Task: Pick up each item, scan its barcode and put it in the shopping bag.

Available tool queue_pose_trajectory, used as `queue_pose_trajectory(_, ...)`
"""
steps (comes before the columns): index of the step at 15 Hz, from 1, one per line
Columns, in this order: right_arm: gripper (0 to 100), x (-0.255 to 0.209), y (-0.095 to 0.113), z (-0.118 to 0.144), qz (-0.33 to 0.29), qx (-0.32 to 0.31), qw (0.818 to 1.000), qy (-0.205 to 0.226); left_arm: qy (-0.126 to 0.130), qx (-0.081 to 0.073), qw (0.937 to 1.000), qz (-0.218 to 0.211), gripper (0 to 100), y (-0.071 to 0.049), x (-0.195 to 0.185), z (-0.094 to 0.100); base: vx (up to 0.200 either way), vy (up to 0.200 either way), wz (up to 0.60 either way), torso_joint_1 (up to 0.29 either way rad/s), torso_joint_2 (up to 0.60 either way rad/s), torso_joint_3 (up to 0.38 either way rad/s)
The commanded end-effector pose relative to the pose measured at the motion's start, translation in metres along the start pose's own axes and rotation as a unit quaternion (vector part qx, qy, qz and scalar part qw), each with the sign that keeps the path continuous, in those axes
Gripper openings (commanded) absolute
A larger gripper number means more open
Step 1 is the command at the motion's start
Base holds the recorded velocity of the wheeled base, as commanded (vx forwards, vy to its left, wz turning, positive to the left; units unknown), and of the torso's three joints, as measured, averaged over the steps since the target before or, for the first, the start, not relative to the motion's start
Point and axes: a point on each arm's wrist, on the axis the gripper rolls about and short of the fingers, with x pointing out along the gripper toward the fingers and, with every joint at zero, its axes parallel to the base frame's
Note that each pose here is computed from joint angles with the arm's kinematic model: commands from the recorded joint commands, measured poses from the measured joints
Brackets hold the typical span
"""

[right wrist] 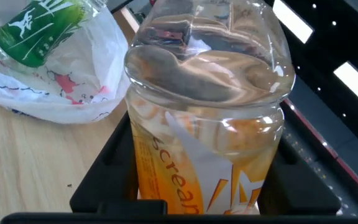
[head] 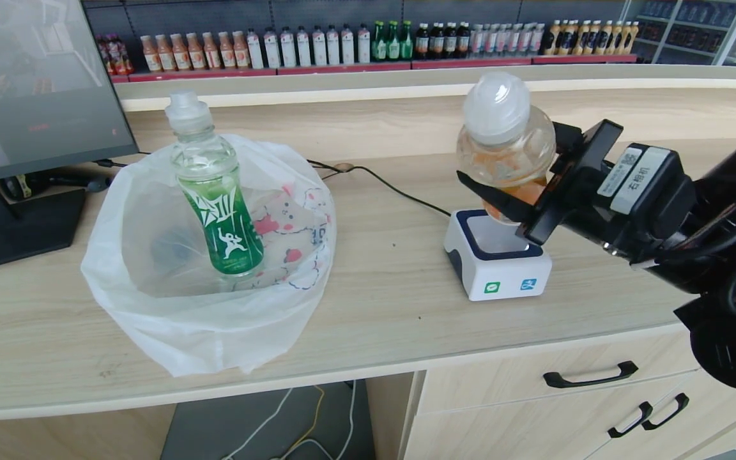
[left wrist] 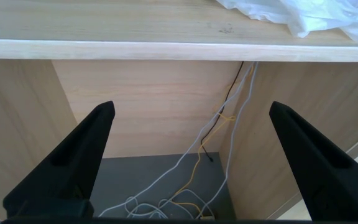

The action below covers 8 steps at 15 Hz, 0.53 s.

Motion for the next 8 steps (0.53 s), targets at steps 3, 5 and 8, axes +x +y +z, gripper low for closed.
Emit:
queue_pose_trajectory(3,0,-0.007,-0.019,0.024,-0.123,0.102,0.986,0.042,-0.001,0.0,1.0,0.0,100,0.0,0.0,0.0,0.0,0.0,0.0,0.0,0.0,0.0)
queue_pose_trajectory(5,0,-0.013,-0.018,0.025,-0.193,0.164,0.965,0.071,0.0,0.0,1.0,0.0,100,0.0,0.0,0.0,0.0,0.0,0.0,0.0,0.0,0.0)
queue_pose_trajectory(8,0,-0.024,0.0,0.028,-0.273,0.258,0.92,0.111,-0.001,0.0,1.0,0.0,100,0.0,0.0,0.0,0.0,0.0,0.0,0.0,0.0,0.0)
